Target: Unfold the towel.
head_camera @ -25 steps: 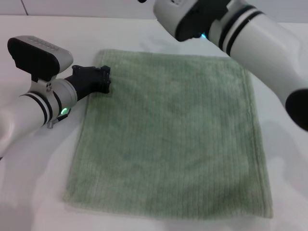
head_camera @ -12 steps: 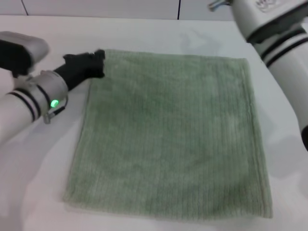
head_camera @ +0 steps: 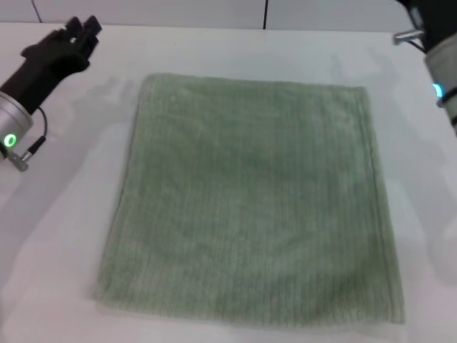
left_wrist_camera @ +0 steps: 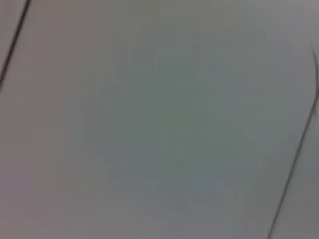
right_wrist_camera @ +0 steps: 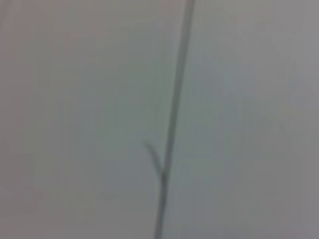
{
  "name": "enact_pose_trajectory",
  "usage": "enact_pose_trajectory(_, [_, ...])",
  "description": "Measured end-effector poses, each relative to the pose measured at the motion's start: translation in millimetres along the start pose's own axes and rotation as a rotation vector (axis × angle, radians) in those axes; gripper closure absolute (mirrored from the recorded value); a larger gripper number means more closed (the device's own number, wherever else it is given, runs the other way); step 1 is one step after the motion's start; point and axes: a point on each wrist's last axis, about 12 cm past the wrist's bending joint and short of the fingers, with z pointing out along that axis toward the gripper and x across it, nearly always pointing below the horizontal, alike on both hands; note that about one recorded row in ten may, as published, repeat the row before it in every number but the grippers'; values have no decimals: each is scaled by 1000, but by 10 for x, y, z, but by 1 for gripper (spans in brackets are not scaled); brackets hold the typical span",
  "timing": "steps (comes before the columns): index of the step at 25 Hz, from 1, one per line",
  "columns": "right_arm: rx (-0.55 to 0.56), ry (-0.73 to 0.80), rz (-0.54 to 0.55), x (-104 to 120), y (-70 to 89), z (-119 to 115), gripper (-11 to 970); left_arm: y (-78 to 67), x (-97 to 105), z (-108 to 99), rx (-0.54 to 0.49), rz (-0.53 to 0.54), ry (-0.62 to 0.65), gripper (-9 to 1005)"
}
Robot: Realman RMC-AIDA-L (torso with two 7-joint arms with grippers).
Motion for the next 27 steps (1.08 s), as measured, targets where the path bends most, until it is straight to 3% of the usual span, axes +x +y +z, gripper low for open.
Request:
enact_pose_trajectory(2, [43,-3,12,61,-135,-99,261,53,-27,-39,-28,4,-24,733])
enact_pose_trajectory(6, [90,10,-4,126,-267,-184,238,106,-51,-69,-59,32,-48,543])
enact_pose_trajectory(9, [118,9,-6,144,-323,-220,221,123,-60,-79,-72,46,-57,455])
enact_pose_trajectory(14, [278,-30,23,160,-549,-384,221,202,-76,-123,-132,88,-118,307])
enact_pose_trajectory(20, [350,-3,28,221,-661,-475,221,261,-34,-154,-215,144,-172,183])
enact_pose_trajectory(27, [344,36,10,286,-678,-521,221,306,0,-140,-265,163,-160,183])
